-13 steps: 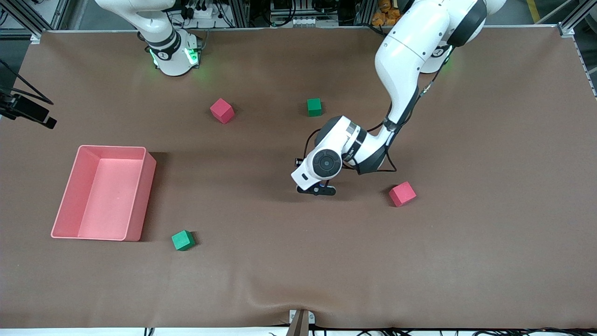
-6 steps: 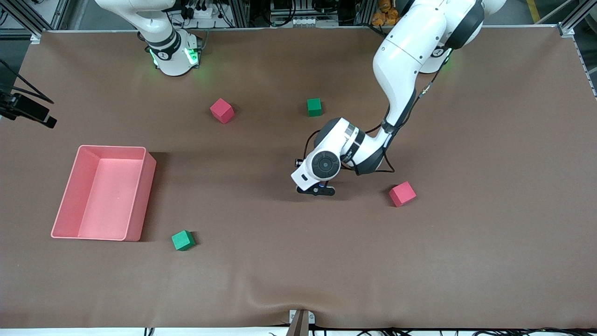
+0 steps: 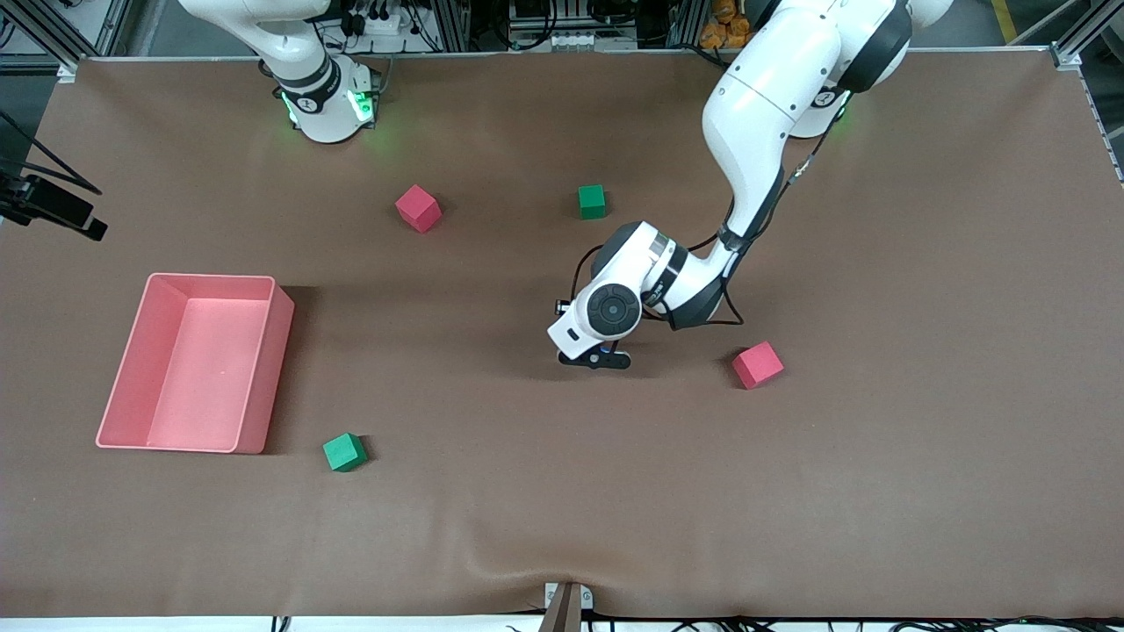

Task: Place and upright button with both arms
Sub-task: 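Lift the button with the left gripper and turn it upright, then lower the upright button onto the table and open the left gripper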

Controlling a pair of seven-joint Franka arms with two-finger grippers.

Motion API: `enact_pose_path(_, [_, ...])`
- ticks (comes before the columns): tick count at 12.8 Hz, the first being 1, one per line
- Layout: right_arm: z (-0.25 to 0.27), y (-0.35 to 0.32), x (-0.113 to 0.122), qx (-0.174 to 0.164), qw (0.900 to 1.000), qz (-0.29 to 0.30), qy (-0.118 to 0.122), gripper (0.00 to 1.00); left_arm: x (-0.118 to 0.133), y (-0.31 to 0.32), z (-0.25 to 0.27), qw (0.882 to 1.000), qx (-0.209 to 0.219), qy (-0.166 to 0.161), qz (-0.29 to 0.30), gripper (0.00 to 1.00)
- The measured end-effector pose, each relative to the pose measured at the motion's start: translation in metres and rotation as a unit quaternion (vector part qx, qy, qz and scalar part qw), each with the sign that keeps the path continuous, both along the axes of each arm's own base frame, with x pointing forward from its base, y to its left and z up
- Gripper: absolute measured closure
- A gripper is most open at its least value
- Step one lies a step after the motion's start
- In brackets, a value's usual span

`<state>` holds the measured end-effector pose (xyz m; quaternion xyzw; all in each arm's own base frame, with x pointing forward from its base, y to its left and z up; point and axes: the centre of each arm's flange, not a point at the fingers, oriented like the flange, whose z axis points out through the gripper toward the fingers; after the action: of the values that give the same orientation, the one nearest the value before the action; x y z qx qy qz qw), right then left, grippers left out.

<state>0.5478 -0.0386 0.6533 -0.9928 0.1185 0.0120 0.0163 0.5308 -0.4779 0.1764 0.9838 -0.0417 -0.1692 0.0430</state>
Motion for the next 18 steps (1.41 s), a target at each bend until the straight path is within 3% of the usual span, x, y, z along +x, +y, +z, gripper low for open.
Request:
enact_pose_path(1, [0.000,0.000,0.000,0.000,1.000,0.000,0.000,0.00,0.000,0.000,0.001,1.000,0.000,0.000,0.002,0.59])
enact_pose_path(7, [0.000,0.000,0.000,0.000,1.000,0.000,0.001,0.00,-0.004,-0.013,0.009,0.999,0.012,-0.005,0.048,0.59])
enact_pose_path(10, [0.000,0.000,0.000,0.000,1.000,0.000,0.001,0.00,-0.013,-0.038,0.041,0.995,0.033,-0.041,0.087,0.59])
enact_pose_path(12, [0.000,0.000,0.000,0.000,1.000,0.001,0.001,0.00,-0.025,-0.063,0.073,0.991,0.039,-0.089,0.095,0.59])
enact_pose_path(14, [0.000,0.000,-0.001,0.000,1.000,0.000,0.002,0.00,-0.043,-0.091,0.092,0.982,0.045,-0.166,0.080,0.59])
enact_pose_path(18, [0.000,0.000,-0.001,0.000,1.000,0.001,0.003,0.00,-0.096,-0.152,0.106,0.939,0.036,-0.336,0.068,0.59])
